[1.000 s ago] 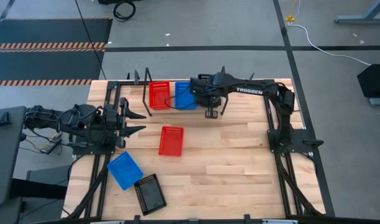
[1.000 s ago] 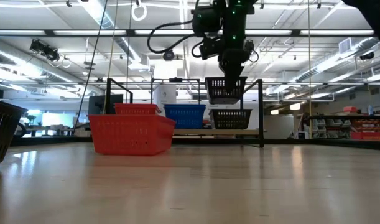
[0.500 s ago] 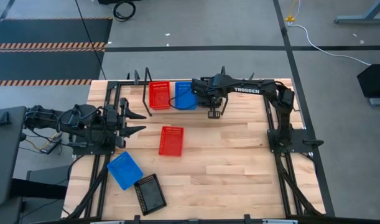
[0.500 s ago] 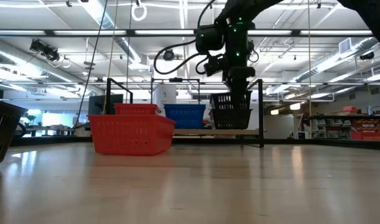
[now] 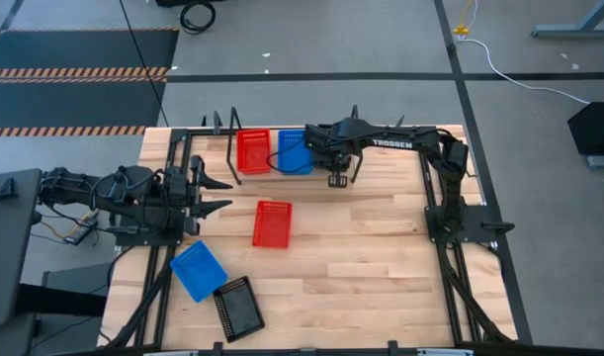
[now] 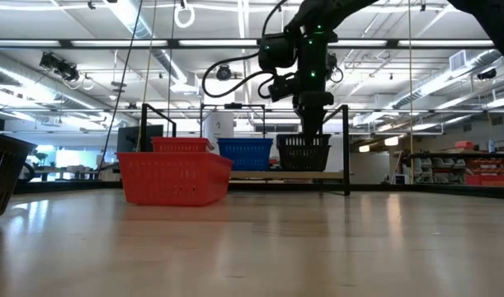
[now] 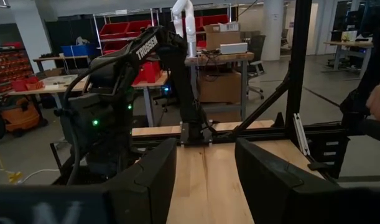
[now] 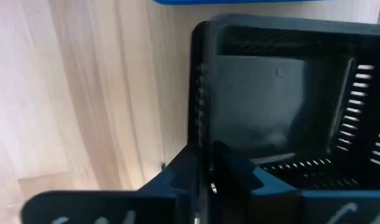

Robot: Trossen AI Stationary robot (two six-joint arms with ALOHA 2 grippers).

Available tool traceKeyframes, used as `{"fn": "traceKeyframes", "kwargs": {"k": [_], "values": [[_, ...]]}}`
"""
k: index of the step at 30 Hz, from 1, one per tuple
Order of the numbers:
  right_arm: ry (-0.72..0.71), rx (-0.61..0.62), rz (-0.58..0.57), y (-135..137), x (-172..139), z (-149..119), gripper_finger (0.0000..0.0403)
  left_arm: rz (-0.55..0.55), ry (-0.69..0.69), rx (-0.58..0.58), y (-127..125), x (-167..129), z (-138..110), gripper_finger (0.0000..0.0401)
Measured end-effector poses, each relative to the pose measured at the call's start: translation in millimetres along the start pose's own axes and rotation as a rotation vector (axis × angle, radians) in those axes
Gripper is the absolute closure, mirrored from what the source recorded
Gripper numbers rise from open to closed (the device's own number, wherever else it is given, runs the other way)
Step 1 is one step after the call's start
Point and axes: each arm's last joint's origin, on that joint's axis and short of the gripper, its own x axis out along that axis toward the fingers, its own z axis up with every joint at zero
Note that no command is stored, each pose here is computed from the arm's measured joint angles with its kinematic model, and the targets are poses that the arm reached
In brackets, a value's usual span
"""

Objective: Stack baskets on shelf by color
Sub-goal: Stack the right black bin on top of the black bin on the shelf, then stack the red bin on top of the red bin on the shelf

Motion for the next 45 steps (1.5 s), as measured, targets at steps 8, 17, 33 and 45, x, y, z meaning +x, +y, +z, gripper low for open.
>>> {"fn": "traceKeyframes", "kwargs": {"k": [8,17,33,45], "values": [[0.025,0.037,-0.032,-0.3,-15.9,-5.8,0.0299,0.028,0.023,0.029,0.7,0.0,-2.1,0.0229],[-0.189,0.151,0.026,26.4,-80.7,-8.5,0.0282,0.076,0.035,0.037,2.1,-0.1,-2.9,0.0229],[-0.379,0.04,0.284,162.3,-31.1,2.0,0.0283,0.092,0.139,-0.067,-3.9,21.7,-16.7,0.0229],[-0.516,0.022,0.202,185.4,20.5,-13.4,0.0284,0.151,0.496,-0.205,-15.9,37.6,-59.2,0.0229]]}}
